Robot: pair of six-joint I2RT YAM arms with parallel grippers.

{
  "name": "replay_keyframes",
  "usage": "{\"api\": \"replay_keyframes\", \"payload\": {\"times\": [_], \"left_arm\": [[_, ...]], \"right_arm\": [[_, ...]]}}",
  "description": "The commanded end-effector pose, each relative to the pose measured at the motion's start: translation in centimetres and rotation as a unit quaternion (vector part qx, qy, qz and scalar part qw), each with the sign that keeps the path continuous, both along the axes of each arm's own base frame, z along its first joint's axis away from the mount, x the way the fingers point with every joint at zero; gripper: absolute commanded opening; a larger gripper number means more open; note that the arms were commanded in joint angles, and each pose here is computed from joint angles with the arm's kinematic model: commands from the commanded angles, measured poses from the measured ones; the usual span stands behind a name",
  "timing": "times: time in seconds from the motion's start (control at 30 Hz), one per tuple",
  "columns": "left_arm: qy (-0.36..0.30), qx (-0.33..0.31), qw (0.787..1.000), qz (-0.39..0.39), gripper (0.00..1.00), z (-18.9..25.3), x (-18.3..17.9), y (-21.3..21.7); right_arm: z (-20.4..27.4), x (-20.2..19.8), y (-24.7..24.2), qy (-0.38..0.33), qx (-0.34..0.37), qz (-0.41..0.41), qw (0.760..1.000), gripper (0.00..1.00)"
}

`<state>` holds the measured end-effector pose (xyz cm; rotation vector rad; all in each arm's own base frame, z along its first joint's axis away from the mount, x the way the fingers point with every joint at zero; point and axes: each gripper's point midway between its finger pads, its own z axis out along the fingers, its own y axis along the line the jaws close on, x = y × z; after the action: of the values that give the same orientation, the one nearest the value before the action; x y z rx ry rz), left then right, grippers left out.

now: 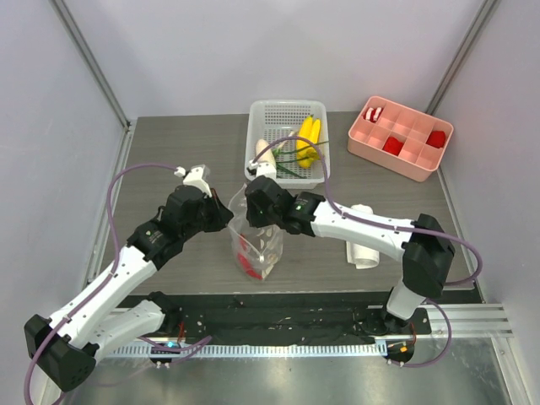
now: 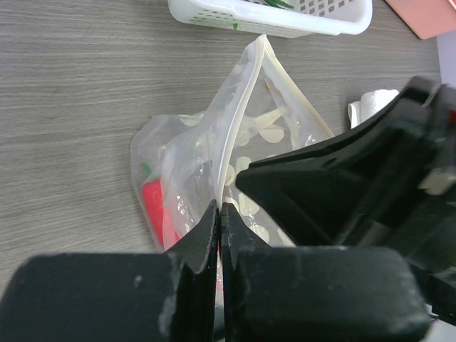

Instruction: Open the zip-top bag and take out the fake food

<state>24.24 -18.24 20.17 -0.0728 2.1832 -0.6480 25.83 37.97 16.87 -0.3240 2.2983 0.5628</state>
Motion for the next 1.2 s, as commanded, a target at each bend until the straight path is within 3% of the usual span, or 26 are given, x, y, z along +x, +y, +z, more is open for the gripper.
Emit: {"api": "replay_keyframes", "payload": {"times": [0.0, 0.3, 0.47, 0.8, 0.97, 1.17], "left_arm": [[-0.018, -0.031, 0.999, -0.010, 0.00, 1.6, 0.2, -0.9], [-0.011, -0.052, 0.999, -0.010, 0.00, 1.6, -0.1, -1.3], [-0.009, -0.051, 0.999, -0.008, 0.00, 1.4, -0.2, -1.2], [0.008, -0.019, 1.000, 0.022, 0.00, -1.4, -1.0, 0.8], [0.005, -0.011, 0.998, 0.063, 0.00, -2.6, -1.9, 3.0], [0.009, -0.031, 0.998, 0.049, 0.00, -2.2, -1.8, 2.0]], "right_arm": [[-1.4, -0.4, 0.7, 0.025, 0.003, -0.015, 1.000, 0.23], [-7.3, -1.1, 3.7, 0.074, 0.012, 0.007, 0.997, 0.22], [-8.1, -1.5, 4.1, 0.074, 0.030, 0.015, 0.997, 0.23], [-8.5, -3.8, 3.3, 0.062, 0.040, 0.091, 0.993, 0.40], [-7.2, -4.8, 5.0, 0.059, 0.068, 0.132, 0.987, 0.42], [-7.1, -0.4, 0.7, -0.017, -0.076, 0.024, 0.997, 0.43]]}}
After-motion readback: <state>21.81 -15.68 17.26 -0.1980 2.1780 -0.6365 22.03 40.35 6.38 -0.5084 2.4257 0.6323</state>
